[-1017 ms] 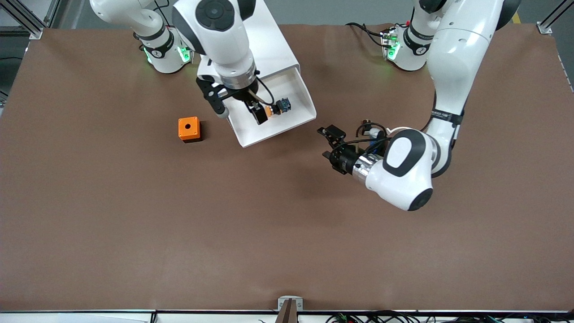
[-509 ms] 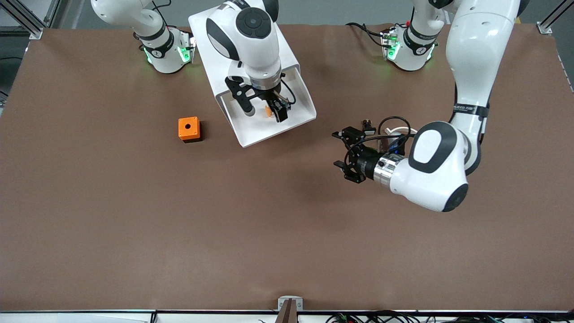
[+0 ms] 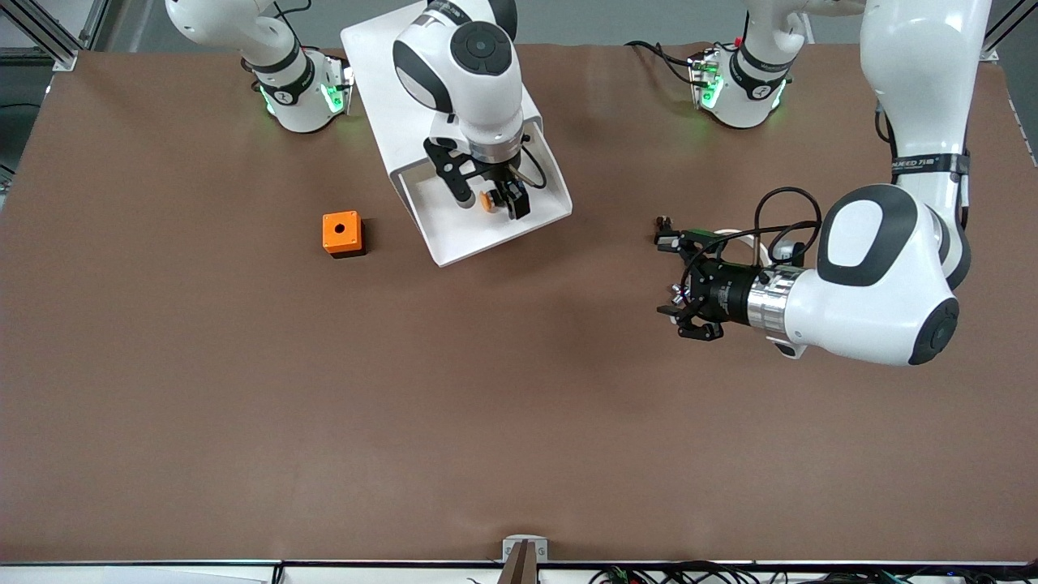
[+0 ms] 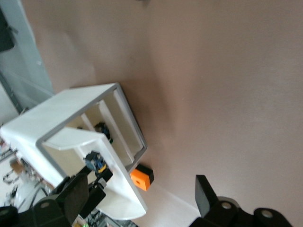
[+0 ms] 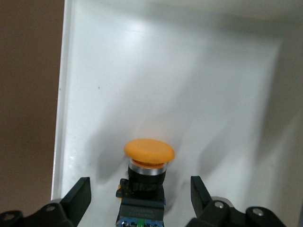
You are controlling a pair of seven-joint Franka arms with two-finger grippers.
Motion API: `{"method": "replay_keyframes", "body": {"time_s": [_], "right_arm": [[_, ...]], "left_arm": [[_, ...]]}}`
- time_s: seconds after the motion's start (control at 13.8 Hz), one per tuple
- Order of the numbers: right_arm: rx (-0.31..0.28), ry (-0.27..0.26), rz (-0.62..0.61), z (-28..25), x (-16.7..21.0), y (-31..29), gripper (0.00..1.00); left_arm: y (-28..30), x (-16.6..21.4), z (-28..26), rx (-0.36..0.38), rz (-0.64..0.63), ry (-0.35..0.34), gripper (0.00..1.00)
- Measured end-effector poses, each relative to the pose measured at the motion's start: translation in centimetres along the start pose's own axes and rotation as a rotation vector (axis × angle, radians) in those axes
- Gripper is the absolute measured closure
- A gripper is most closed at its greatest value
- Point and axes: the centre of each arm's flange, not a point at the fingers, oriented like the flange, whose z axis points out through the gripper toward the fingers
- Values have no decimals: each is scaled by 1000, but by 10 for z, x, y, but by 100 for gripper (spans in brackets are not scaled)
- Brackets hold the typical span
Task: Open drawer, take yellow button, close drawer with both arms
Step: 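Lift the yellow button out of the drawer with the right gripper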
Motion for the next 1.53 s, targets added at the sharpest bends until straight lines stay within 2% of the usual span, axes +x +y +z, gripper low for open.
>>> {"method": "replay_keyframes", "body": {"time_s": [0.07, 0.15, 0.22, 0.36, 0.44, 0.65, 0.94, 1.09, 1.31, 1.53], "right_arm": [[0, 0, 0, 0, 0, 0, 19], [1, 0, 0, 0, 0, 0, 19], [4, -1, 2, -2, 0, -1, 27], [9, -3, 2, -4, 0, -2, 53], [13, -5, 2, -6, 0, -3, 61], [31, -10, 1, -15, 0, -7, 60], [62, -17, -20, -31, 6, -16, 60], [56, -12, -52, -41, 25, -23, 60], [19, 1, -171, -55, 87, -37, 60], [-10, 0, -322, -61, 196, -47, 60]], "left_arm": [[0, 1, 0, -3, 18, 6, 0], [1, 3, -3, -8, 34, 7, 0], [0, 5, -9, -19, 52, 7, 0], [-5, 12, -25, -55, 83, 34, 0], [-8, 14, -32, -75, 95, 60, 0], [-15, 15, -40, -105, 171, 132, 0], [-18, 16, -45, -109, 312, 155, 0], [-18, 18, -46, -109, 362, 178, 0], [-17, 19, -45, -104, 435, 200, 0], [-18, 18, -45, -91, 581, 208, 0]]}}
